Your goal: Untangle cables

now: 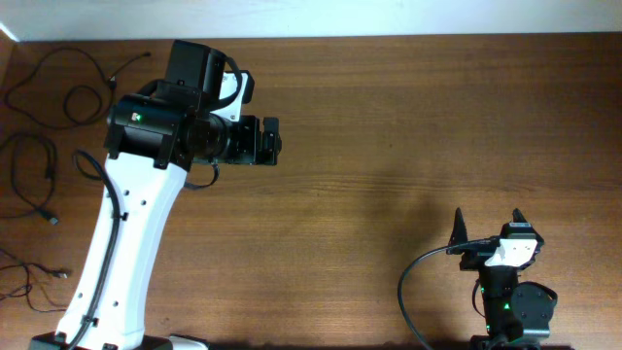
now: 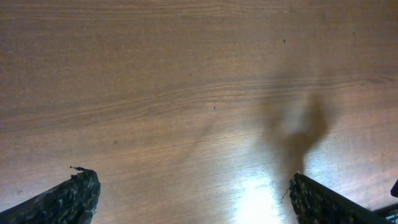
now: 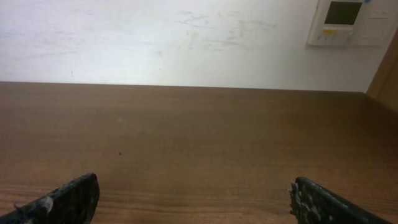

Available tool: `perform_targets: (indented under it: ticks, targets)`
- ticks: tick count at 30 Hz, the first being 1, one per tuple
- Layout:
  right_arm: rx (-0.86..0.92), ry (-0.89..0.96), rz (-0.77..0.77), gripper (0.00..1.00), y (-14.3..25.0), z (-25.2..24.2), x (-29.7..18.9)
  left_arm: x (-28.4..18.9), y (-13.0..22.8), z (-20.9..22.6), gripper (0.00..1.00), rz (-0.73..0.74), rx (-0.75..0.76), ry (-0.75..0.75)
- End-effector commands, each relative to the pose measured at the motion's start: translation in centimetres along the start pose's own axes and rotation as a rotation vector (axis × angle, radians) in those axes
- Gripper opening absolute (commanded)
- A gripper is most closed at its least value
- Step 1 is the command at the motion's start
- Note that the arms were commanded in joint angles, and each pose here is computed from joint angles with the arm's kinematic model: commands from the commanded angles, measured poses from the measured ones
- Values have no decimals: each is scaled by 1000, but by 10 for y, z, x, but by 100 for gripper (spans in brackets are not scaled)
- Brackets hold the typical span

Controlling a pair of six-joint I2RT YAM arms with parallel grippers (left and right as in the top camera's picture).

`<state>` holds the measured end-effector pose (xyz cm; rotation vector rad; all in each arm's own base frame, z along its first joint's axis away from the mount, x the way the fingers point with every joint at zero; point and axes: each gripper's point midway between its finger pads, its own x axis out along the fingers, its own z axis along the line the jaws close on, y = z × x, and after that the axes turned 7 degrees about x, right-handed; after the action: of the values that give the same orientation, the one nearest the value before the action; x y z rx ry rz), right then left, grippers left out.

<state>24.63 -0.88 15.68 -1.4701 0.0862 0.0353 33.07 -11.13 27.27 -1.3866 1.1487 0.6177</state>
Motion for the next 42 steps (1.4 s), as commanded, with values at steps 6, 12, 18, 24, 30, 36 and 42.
perform_targets:
  ticks: [6, 12, 18, 24, 30, 36, 42]
  targets:
    - [10, 11, -1, 98, 1, -2, 0, -1, 0, 0, 99, -4, 15, -6]
    - [10, 11, -1, 98, 1, -2, 0, -1, 0, 0, 99, -4, 15, -5]
    - [10, 11, -1, 98, 1, -2, 0, -2, 16, 5, 99, 62, 4, -32]
    - [10, 11, -1, 98, 1, -2, 0, -1, 33, 21, 99, 82, 5, -118]
    - [10, 11, -1, 98, 1, -2, 0, 3, 58, 27, 99, -86, 41, -123]
    - [10, 11, -1, 98, 1, -2, 0, 5, 116, 52, 99, -210, 5, -166]
    - [10, 11, -1, 98, 1, -2, 0, -5, 165, 66, 99, -335, -27, -234]
